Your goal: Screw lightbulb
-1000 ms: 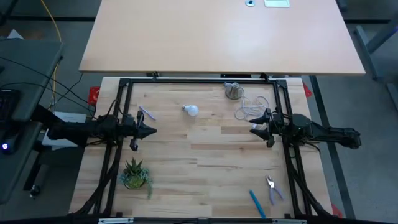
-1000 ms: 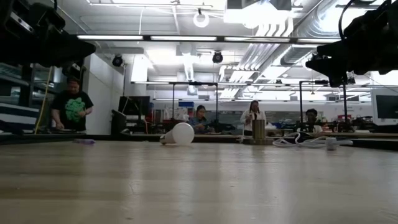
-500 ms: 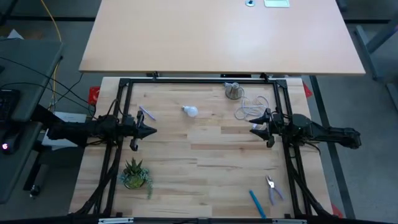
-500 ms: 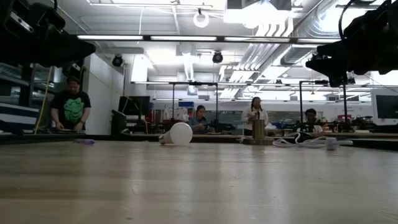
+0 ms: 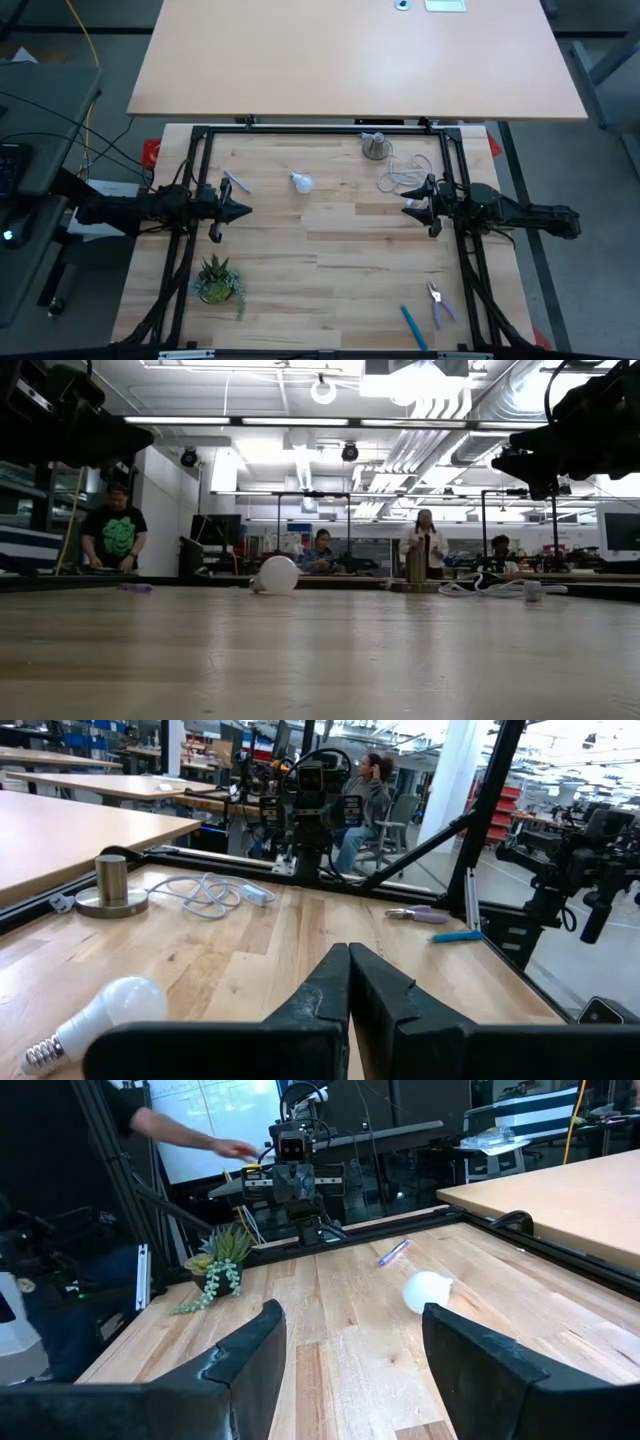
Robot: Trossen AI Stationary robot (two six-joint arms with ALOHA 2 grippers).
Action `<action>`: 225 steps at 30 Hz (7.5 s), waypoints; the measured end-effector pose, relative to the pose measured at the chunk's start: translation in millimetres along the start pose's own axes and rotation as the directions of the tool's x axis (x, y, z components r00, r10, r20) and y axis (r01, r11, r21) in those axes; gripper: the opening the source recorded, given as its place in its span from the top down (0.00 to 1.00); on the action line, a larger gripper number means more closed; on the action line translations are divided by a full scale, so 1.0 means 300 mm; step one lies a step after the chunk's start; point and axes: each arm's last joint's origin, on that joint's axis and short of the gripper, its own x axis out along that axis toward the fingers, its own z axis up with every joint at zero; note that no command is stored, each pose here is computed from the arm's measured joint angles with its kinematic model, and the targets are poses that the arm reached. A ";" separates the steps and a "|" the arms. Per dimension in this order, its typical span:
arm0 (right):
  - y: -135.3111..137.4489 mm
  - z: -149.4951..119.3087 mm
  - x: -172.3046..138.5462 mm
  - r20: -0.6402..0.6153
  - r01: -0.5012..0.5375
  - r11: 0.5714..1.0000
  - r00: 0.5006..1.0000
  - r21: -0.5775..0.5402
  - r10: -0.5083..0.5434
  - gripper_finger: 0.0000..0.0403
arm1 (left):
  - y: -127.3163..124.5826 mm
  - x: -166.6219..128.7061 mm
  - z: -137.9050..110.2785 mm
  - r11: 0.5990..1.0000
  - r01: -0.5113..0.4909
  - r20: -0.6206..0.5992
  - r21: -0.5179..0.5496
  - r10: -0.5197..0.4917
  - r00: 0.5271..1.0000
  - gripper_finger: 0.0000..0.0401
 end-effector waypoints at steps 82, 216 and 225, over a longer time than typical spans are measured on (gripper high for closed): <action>0.000 0.000 0.000 0.000 0.000 1.000 1.000 0.000 0.000 0.44 | 0.000 0.000 0.000 1.000 0.000 -0.001 0.000 0.000 1.000 1.00; -0.665 0.462 0.529 -0.800 0.952 0.219 0.301 0.215 -0.520 0.70 | 0.141 0.220 0.773 0.732 -0.623 -0.255 -0.275 0.570 0.782 0.51; -0.765 0.410 0.539 -0.855 0.959 0.116 0.283 0.258 -0.435 0.84 | 0.140 0.209 0.746 0.711 -0.652 -0.338 -0.264 0.565 0.753 0.51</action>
